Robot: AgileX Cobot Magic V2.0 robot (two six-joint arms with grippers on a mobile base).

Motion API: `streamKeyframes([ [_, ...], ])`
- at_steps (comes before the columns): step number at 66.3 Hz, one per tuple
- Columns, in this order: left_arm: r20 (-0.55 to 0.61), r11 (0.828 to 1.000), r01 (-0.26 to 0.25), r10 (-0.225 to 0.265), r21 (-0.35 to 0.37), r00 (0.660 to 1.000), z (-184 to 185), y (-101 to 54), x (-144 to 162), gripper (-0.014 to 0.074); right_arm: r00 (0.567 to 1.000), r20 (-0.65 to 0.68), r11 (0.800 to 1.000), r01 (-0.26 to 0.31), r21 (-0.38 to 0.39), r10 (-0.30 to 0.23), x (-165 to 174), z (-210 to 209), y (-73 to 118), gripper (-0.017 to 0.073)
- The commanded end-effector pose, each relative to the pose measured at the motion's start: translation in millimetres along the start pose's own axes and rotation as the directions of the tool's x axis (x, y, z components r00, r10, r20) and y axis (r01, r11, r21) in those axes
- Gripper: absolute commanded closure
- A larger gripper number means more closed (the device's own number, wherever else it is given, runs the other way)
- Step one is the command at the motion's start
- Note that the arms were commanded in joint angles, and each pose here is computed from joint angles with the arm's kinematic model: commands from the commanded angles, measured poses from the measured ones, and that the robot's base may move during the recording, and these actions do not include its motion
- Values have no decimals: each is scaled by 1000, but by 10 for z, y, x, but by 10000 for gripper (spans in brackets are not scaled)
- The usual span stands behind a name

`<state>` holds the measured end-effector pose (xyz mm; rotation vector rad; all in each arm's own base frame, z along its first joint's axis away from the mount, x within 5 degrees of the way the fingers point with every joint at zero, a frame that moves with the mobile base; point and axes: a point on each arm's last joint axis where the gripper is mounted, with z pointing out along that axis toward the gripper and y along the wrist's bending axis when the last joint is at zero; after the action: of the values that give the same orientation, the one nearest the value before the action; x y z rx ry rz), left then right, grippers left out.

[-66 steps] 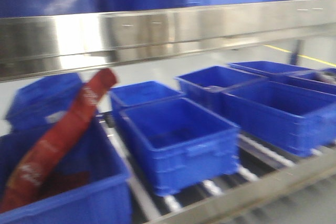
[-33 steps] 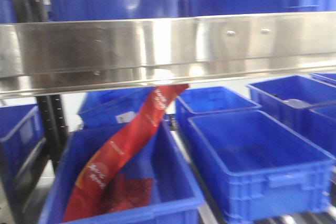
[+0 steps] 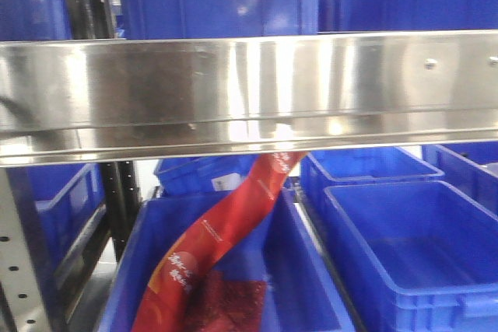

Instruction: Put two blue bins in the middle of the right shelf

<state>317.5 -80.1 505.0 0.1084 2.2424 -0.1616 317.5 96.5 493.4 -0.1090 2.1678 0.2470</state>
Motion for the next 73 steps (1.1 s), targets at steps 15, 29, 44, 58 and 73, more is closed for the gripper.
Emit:
streamKeyframes([
  [15, 96, 998, -7, 2, 55, 995, -110, -58, -84, 704, 990, 137, 999, 24, -45, -18, -133, -179, 56, 726],
  [29, 96, 998, -7, 2, 55, 995, -110, -58, -84, 704, 990, 137, 999, 24, -45, -18, -133, -179, 56, 726],
  [44, 113, 998, -7, 1, 58, 994, -112, -61, -100, 704, 989, 145, 999, 25, -46, -18, -141, -180, 57, 726],
  [58, 127, 997, -4, -5, 72, 992, -114, -73, -113, 704, 989, 145, 999, 25, -46, -18, -141, -180, 57, 726],
  [73, 42, 996, 57, -60, 63, 997, 70, -73, -38, 704, 993, 114, 1000, 24, -3, -24, -59, 37, 11, 726],
])
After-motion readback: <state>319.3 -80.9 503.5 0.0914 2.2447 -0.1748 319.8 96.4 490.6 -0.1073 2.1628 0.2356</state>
